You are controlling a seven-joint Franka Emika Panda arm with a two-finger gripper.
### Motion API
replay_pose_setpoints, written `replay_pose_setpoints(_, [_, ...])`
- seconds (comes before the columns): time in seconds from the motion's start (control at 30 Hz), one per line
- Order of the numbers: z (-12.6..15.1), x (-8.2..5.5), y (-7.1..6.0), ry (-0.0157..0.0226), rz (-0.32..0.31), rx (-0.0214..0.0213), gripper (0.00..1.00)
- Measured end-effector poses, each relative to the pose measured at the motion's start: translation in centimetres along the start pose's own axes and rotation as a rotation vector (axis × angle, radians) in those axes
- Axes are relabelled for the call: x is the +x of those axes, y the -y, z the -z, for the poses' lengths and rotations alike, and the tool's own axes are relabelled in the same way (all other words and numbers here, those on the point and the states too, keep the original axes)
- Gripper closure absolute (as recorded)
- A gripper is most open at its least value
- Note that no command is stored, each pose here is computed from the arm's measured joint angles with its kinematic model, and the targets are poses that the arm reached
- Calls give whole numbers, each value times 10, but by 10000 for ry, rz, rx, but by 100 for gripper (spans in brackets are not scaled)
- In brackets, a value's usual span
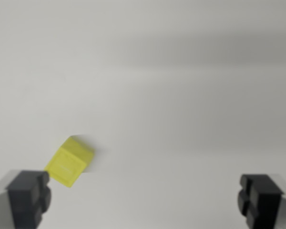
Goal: Pick yellow cube
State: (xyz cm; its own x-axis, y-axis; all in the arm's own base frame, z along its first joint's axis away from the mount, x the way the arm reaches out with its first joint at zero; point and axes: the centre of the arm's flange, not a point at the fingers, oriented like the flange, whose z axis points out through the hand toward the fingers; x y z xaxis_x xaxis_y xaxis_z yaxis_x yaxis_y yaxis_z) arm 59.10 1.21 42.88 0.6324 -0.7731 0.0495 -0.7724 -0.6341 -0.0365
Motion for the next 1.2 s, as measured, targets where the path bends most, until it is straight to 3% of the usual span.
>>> replay_pose_setpoints(1.2, [-58,-42,-1,77,-1427,-114,0])
